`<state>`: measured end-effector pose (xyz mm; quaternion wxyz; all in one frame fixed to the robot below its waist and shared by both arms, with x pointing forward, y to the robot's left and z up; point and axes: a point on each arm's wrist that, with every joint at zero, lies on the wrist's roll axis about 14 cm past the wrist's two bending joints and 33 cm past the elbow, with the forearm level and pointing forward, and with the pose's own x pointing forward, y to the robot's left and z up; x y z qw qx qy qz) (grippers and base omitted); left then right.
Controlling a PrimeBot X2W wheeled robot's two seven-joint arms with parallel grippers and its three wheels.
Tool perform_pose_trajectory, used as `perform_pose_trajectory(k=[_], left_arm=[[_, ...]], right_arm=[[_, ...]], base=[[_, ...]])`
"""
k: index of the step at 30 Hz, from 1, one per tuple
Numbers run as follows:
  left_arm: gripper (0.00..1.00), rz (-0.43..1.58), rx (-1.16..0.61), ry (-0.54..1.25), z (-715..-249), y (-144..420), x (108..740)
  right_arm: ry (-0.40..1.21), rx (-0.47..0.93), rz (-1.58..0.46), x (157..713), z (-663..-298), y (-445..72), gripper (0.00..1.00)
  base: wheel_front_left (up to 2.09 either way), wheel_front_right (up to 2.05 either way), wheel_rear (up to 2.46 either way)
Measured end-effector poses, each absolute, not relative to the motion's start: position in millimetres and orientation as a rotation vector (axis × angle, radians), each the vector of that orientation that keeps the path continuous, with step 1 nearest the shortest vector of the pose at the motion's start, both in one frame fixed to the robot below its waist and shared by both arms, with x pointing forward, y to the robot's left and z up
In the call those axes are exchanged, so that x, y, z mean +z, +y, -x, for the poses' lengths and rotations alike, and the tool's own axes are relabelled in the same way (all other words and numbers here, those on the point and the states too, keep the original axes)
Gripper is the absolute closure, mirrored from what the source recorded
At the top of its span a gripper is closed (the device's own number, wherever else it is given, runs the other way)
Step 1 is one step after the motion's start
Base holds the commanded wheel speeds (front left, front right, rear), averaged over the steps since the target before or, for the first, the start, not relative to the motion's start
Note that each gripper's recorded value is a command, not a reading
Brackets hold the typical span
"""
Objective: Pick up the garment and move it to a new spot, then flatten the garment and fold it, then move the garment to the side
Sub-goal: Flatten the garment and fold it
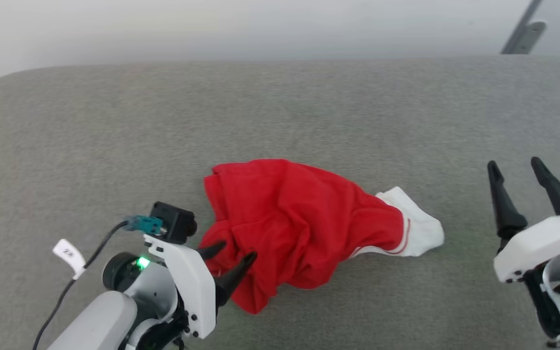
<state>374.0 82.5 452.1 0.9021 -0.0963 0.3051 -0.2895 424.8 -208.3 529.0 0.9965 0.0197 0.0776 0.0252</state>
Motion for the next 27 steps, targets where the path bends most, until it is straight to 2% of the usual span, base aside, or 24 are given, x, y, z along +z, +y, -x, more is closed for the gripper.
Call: perform_pose_trajectory(k=[8,15,16,21,27], left_arm=[[0.00,0.126,-0.604,0.831,-368,67,418],[0.00,0.026,-0.608,0.924,-372,63,392],[1.00,0.004,-0.618,0.927,-372,62,390],[1.00,-0.035,-0.630,0.898,-387,64,396],[1.00,-0.055,-0.589,0.761,-427,82,443]], right_arm=[[0.002,-0.021,-0.040,538,-408,-221,0.00],[-0.018,-0.066,-0.048,528,-396,-230,0.00],[-0.016,-0.070,-0.049,527,-395,-231,0.00],[-0.030,-0.100,-0.082,525,-389,-239,0.00],[-0.050,-0.111,-0.101,529,-385,-242,0.00]], base=[[0.00,0.00,0.00],[0.00,0.00,0.00],[0.00,0.00,0.00],[0.00,0.00,0.00],[0.00,0.00,0.00]])
